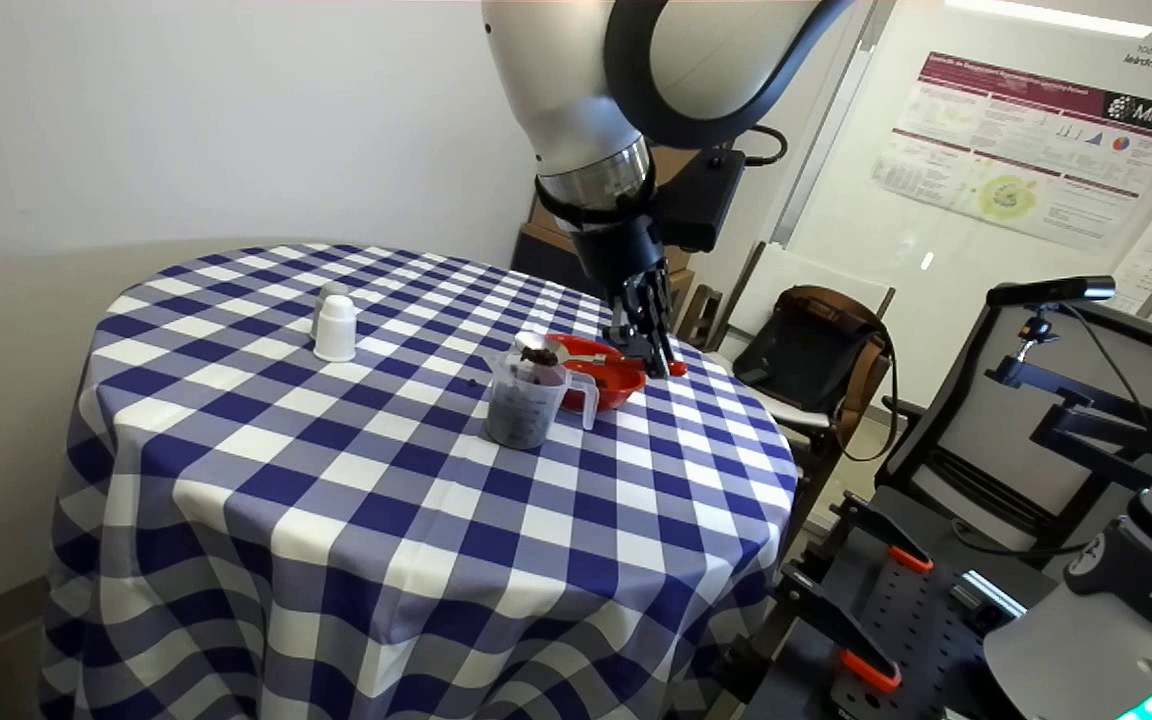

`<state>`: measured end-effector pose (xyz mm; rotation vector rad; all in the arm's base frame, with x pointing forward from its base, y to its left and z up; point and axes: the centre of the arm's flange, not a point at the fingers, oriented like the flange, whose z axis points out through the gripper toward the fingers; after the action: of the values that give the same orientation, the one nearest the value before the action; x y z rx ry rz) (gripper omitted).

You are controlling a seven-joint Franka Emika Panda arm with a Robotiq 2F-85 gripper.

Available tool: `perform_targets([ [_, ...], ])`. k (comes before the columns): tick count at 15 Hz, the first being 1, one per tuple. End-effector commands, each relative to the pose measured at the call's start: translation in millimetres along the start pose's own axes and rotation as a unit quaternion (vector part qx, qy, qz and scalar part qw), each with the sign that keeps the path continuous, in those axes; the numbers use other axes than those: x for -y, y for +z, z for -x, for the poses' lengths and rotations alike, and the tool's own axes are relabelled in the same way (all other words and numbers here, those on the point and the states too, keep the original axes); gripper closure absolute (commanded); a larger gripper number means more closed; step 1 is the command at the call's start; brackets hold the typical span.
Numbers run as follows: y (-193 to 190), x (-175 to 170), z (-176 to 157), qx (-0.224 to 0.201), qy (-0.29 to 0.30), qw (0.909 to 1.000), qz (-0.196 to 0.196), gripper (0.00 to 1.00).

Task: Place some of the contents in the red bowl into the clear jug using the spoon

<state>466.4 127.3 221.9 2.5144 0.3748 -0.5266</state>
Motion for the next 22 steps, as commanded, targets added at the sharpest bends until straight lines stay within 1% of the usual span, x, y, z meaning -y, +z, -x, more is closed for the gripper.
perform_targets([
  [1, -2.4, 8.2, 14.4, -0.027, 0.007, 0.9992, 0.030, 0.95],
  [6, -5.5, 17.7, 17.5, -0.052, 0.013, 0.9967, 0.062, 0.95],
  [11, -2.8, 22.8, 18.5, -0.079, 0.021, 0.9904, 0.111, 0.95],
  [14, -1.7, 23.7, 19.9, -0.089, 0.022, 0.9874, 0.130, 0.95],
  [16, -4.5, 20.4, 19.8, -0.090, 0.029, 0.9883, 0.119, 0.95],
  [18, -10.6, 8.6, 17.8, -0.088, 0.041, 0.9910, 0.093, 0.95],
  [20, -15.7, -15.8, 13.5, -0.083, 0.064, 0.9930, 0.055, 0.95],
  [22, -16.1, -54.6, 5.6, -0.071, 0.107, 0.9917, 0.007, 0.95],
])
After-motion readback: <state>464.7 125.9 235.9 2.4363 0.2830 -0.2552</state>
